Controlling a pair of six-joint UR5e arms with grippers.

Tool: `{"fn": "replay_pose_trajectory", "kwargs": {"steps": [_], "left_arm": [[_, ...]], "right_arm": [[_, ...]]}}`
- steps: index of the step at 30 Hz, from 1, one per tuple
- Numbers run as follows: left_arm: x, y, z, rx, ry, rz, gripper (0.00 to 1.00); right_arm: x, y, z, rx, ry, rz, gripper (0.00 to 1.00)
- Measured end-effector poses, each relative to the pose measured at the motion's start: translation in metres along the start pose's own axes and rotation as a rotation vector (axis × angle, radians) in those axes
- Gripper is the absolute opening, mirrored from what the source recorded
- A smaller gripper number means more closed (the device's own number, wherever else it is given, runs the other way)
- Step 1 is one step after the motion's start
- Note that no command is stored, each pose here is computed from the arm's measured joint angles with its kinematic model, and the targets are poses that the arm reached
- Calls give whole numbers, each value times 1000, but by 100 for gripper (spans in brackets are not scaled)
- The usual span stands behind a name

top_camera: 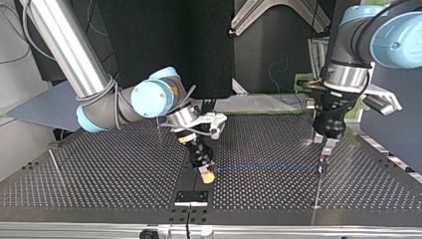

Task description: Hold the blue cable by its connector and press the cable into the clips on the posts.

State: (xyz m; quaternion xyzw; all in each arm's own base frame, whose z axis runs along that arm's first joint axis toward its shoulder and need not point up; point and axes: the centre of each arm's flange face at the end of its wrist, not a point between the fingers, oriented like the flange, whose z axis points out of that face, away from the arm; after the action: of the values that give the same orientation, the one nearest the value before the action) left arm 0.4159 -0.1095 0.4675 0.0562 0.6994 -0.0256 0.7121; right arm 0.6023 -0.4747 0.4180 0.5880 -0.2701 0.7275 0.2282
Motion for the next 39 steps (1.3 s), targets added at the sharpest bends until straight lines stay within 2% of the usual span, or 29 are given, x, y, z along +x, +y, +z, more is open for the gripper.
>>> {"fn": "replay_pose_trajectory", "kwargs": {"steps": [3, 8, 19, 28, 34, 39], "left_arm": [[-5, 0, -3, -6, -11, -1, 100], [1, -1, 0, -6, 6, -4, 100], [-2, -2, -4, -24, 3, -8, 100], [-2, 2, -5, -69, 7, -54, 100], [-2, 3, -6, -89, 6, -85, 100], [-2, 4, -6, -95, 5, -90, 100]], "right_arm": [[0, 0, 0, 2, -1, 0, 0], [-1, -1, 0, 5, -2, 0, 0], [-2, -1, -1, 6, -5, 0, 0], [-3, -4, -1, 10, -5, 0, 0], [-3, -5, -1, 10, -6, 1, 0], [-3, -4, -1, 9, -6, 1, 0]]}}
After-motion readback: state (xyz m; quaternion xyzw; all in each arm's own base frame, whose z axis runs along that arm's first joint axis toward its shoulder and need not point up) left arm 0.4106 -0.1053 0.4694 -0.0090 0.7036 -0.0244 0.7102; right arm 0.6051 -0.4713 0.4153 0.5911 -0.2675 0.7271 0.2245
